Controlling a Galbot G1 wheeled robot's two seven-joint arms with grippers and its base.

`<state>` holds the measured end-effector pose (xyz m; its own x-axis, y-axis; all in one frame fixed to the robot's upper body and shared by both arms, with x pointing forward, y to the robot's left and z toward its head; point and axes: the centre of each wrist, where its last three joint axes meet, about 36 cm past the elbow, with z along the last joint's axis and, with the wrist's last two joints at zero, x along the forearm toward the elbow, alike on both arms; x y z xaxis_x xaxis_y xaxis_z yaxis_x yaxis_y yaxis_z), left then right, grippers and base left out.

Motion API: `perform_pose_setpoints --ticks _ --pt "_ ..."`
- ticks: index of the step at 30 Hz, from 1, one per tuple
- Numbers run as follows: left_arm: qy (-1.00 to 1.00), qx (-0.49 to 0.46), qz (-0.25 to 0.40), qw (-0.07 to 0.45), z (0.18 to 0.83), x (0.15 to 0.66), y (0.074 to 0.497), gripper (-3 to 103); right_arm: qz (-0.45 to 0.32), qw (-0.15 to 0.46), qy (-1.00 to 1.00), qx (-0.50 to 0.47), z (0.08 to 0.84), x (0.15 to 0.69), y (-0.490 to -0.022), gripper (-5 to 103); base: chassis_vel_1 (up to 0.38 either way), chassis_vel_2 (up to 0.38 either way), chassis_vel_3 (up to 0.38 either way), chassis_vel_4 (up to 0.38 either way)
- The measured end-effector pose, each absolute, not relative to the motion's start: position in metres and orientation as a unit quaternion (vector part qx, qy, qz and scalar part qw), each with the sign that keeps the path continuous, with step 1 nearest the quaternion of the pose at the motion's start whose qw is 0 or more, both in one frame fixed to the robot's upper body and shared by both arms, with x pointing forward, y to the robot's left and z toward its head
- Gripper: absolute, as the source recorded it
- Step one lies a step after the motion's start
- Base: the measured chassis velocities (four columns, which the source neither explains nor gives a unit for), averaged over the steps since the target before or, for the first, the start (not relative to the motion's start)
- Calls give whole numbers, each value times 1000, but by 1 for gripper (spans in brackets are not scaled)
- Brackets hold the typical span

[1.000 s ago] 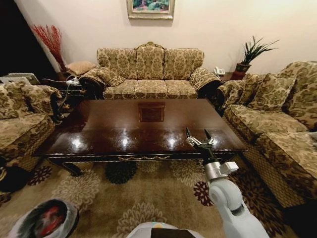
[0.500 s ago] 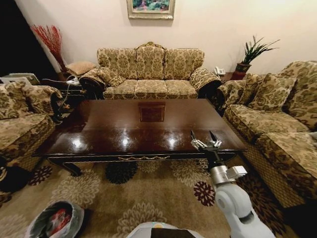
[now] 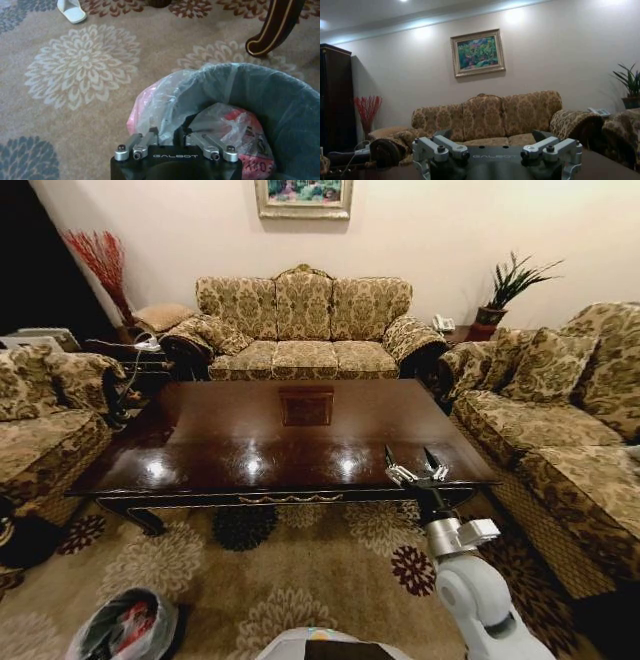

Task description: Move to the front of the table and place the trash on the table into the trash bin.

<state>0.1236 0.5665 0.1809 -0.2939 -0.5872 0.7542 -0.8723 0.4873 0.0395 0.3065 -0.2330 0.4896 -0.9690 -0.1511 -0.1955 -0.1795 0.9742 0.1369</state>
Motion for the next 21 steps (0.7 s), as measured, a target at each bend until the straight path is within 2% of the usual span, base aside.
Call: perform_pose_setpoints --ticks 1,2,4,5,7,10,13,14,16,17,19,21 --pt "-782 467 194 364 182 125 565 29 77 93 989 -83 490 306 -233 100 0 0 0 0" --pt "-782 467 194 364 182 125 565 29 77 93 989 -83 490 306 -233 100 0 0 0 0" --pt "-786 468 192 356 190 125 562 40 78 95 989 -83 492 306 -234 100 0 0 0 0" --pt "-786 468 192 356 190 125 562 40 78 95 989 -83 492 306 -234 100 0 0 0 0" --pt "-789 467 187 351 199 120 560 52 80 101 988 -84 494 308 -234 100 0 0 0 0" --pt "-793 463 183 350 211 113 558 57 84 107 987 -83 496 313 -234 100 0 0 0 0" --pt "-801 460 172 344 229 106 558 74 90 111 986 -82 494 320 -232 100 0 0 0 0" --pt "-801 460 172 344 229 106 558 74 90 111 986 -82 494 320 -232 100 0 0 0 0" --pt "-803 466 149 341 238 101 557 85 97 116 985 -81 492 324 -230 100 0 0 0 0" --pt "-803 466 149 341 238 101 557 85 97 116 985 -81 492 324 -230 100 0 0 0 0" --pt "-806 479 118 328 243 94 556 96 104 119 984 -82 491 325 -227 100 0 0 0 0" --pt "-820 487 94 286 252 97 556 98 106 119 984 -83 491 325 -226 100 0 0 0 0"
